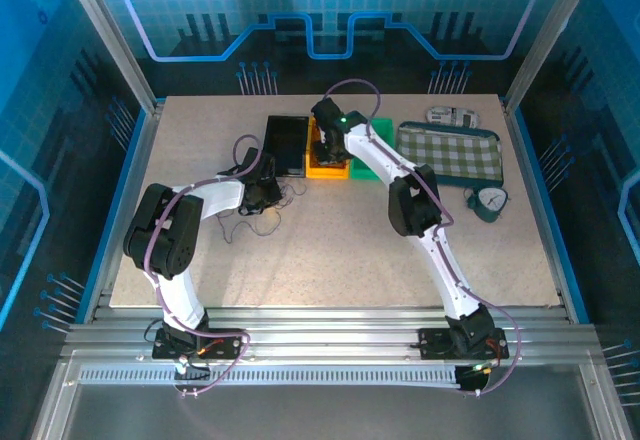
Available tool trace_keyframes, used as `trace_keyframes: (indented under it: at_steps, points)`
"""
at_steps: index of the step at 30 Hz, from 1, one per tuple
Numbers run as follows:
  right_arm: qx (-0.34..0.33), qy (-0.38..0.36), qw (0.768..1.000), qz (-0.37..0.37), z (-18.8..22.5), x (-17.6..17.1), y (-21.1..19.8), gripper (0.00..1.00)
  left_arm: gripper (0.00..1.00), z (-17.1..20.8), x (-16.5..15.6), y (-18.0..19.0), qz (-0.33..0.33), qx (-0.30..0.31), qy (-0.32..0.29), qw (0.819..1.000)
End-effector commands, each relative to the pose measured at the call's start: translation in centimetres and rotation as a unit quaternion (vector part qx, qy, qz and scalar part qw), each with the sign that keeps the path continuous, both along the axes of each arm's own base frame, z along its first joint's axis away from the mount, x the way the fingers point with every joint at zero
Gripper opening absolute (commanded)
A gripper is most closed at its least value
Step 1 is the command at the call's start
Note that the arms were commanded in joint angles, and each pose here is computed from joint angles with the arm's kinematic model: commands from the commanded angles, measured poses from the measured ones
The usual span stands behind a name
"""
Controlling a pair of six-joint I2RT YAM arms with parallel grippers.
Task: Untangle the cables
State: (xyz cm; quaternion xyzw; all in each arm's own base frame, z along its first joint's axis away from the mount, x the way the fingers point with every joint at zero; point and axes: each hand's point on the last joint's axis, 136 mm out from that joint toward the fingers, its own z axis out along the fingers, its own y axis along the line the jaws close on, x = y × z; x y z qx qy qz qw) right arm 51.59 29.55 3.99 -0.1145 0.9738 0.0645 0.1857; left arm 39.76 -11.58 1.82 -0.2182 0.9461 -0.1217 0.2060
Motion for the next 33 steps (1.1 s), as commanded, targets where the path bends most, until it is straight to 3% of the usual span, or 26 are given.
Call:
trace_keyframes:
  at_steps: [1, 16, 24, 33]
  points:
    - [-0.043, 0.038, 0.998, 0.006, -2.6, -1.5, -1.4, 0.09, 0.00, -0.6, -0.4, -0.2, -0.014, 0.005, 0.019, 1.000]
    - [-0.116, 0.090, 0.989, 0.000, -5.6, -4.7, -4.9, 0.13, 0.00, -0.9, -0.3, -0.5, -0.018, -0.002, 0.022, 1.000]
    - [-0.107, 0.103, 0.989, 0.000, -6.2, -5.2, -5.0, 0.18, 0.00, -0.9, -0.2, -1.0, -0.028, -0.008, 0.021, 0.999]
    - [-0.022, -0.006, 1.000, 0.013, 0.6, -1.6, -1.9, 0.31, 0.00, -0.9, -0.1, -1.1, -0.034, -0.010, 0.020, 0.999]
